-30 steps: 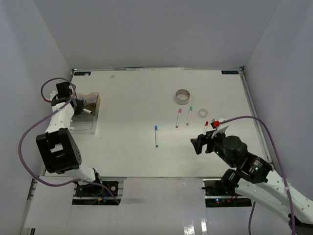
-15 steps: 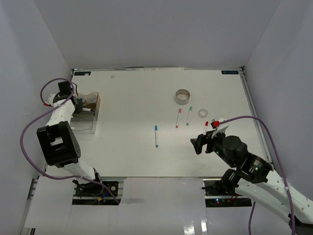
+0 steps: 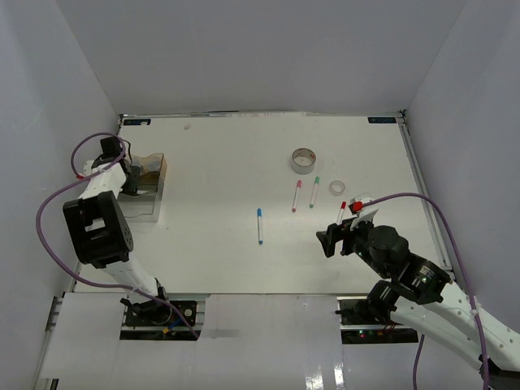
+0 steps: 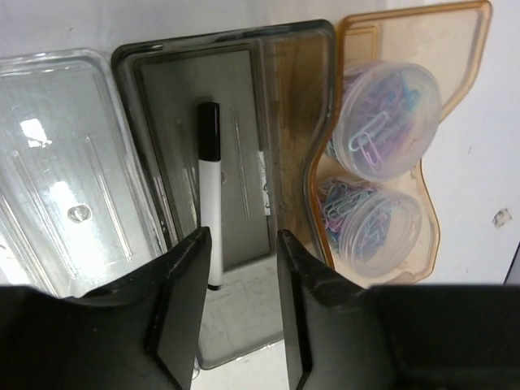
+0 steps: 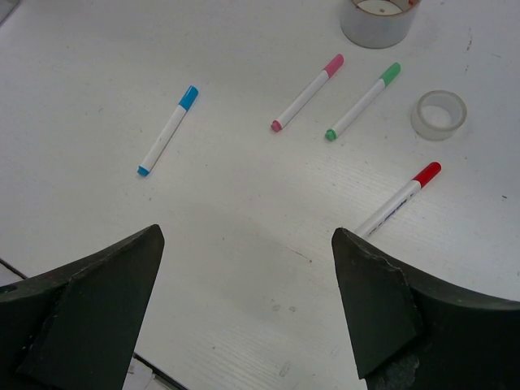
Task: Sort the stationery into containers
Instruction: Place the stationery in the storage box, then pick up the pen from the center of the board.
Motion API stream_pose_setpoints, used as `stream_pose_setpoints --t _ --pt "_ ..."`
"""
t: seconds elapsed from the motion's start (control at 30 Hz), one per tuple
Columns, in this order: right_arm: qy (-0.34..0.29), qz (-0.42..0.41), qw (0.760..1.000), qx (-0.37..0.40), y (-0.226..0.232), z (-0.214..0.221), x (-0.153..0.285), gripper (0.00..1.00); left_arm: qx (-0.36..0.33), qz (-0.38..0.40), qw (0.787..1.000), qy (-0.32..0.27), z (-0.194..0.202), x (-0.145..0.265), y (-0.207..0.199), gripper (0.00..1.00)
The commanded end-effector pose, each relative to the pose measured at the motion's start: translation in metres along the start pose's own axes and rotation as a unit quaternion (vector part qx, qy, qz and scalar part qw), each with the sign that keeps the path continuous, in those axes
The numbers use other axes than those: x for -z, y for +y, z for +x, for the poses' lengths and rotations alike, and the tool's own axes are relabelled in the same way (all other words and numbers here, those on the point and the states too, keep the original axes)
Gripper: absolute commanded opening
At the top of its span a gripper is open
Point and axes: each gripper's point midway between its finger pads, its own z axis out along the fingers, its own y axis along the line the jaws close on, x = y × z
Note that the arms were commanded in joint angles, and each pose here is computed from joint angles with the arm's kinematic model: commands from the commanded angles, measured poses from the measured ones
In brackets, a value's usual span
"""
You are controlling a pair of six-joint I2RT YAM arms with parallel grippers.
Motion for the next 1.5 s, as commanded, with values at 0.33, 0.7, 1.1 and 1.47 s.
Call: stream_pose_setpoints --t 0.33,0.7,1.1,1.47 --pt "-0.010 -0.001 1.000 -0.008 0.002 -0.005 -0.002 0.90 -0.095 0.148 0.984 -0.006 -0.015 0.078 -0.054 0.77" --pt "-0.002 0.011 1.000 -0.007 -0.001 -0.003 -0.006 0.90 -0.429 0.329 0.837 0.082 0.159 0.196 -0.061 0.83" --pt "-0.005 0.019 1.000 -0.012 -0.004 -0.002 -0.007 0.90 -0.593 0.258 0.746 0.160 0.337 0.209 0.031 0.81" --pt "-0.008 0.022 1.000 -0.016 -0.005 -0.001 -0.006 0.90 -0.627 0.197 0.735 0.165 0.377 0.180 0.069 0.63"
